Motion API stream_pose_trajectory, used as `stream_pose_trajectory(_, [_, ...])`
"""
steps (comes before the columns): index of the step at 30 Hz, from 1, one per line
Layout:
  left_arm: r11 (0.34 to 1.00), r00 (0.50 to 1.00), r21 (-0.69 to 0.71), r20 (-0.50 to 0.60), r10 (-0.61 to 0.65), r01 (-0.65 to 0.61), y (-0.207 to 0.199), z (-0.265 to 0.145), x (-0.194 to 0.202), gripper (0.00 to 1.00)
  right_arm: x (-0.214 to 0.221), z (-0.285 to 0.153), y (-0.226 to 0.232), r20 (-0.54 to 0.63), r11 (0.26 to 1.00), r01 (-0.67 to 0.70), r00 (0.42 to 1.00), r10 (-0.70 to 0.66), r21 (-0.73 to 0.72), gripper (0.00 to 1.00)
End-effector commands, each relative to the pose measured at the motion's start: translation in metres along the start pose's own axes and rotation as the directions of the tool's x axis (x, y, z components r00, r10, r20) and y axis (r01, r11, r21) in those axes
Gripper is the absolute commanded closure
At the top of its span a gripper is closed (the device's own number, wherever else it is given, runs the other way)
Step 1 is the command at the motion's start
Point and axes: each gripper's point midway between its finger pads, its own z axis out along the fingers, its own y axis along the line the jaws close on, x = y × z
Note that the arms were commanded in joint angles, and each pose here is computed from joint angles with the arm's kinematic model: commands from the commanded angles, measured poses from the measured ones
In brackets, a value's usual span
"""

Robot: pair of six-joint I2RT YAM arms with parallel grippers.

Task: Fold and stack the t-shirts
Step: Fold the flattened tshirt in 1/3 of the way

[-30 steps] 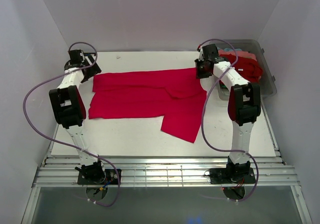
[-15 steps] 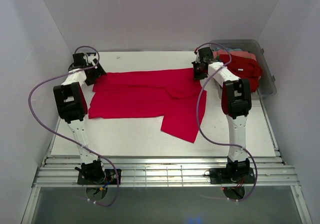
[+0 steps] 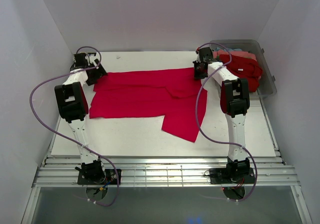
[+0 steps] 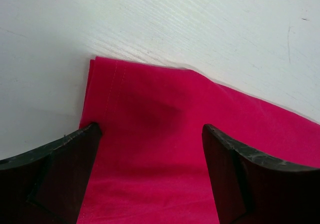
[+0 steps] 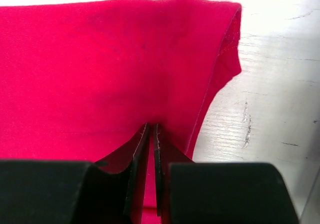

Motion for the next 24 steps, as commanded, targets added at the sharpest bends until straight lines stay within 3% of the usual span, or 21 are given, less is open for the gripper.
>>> stream_pose_trajectory(1, [0.996,0.995,-0.090,-0.102,-0.012,0.003,0.025,0.009,0.039,0.06,0.036,0.011,-0.036,-0.113,0.994,-0.013,0.993,0.026,0.107,0.86])
stream_pose_trajectory(7, [0.998,1.000,-0.058,0.002,0.024,-0.024,0.001,-0.026,0.000,0.05,0.027,0.002,-0.035,-0.087,0.998,0.015,0.996,-0.010,0.061,0.83])
stream_pose_trajectory(10, [0.999,0.989,-0.022,0.138,0.052,-0.049,-0.027,-0.068,-0.040,0.03,-0.003,-0.017,-0.014,0.034,0.995,0.080,0.996,-0.079,-0.054,0.77])
stream_pose_trajectory(12, [0.998,0.974,-0.012,0.217,0.070,-0.069,-0.042,-0.097,-0.059,0.02,-0.039,-0.053,-0.004,0.175,0.988,0.130,0.978,-0.115,-0.078,0.75])
stream_pose_trajectory(13, [0.997,0.952,-0.006,0.298,0.074,-0.075,-0.054,-0.133,-0.079,0.02,-0.046,-0.063,-0.003,0.225,0.988,0.137,0.967,-0.117,-0.075,0.73])
stream_pose_trajectory(15, [0.998,0.943,-0.020,0.325,0.065,-0.062,-0.052,-0.158,-0.072,0.02,-0.070,-0.108,0.001,0.327,0.987,0.147,0.937,-0.121,-0.058,0.72])
stream_pose_trajectory(16, [0.999,0.920,-0.009,0.388,0.052,-0.052,-0.059,-0.196,-0.079,0.02,-0.073,-0.121,0.002,0.347,0.987,0.150,0.930,-0.123,-0.052,0.69])
stream_pose_trajectory(18, [0.999,0.935,-0.052,0.353,0.030,-0.013,-0.041,-0.205,-0.045,0.02,-0.062,-0.152,0.006,0.356,0.990,0.134,0.928,-0.110,-0.043,0.65])
stream_pose_trajectory(19, [0.999,0.930,-0.053,0.366,0.018,0.002,-0.040,-0.229,-0.035,0.02,-0.058,-0.176,0.011,0.371,0.990,0.130,0.923,-0.103,-0.048,0.64])
stream_pose_trajectory(24, [0.982,0.984,-0.187,0.178,0.002,0.032,0.010,-0.226,0.065,0.02,0.046,-0.187,0.032,0.208,0.989,0.120,0.973,-0.100,-0.086,0.60])
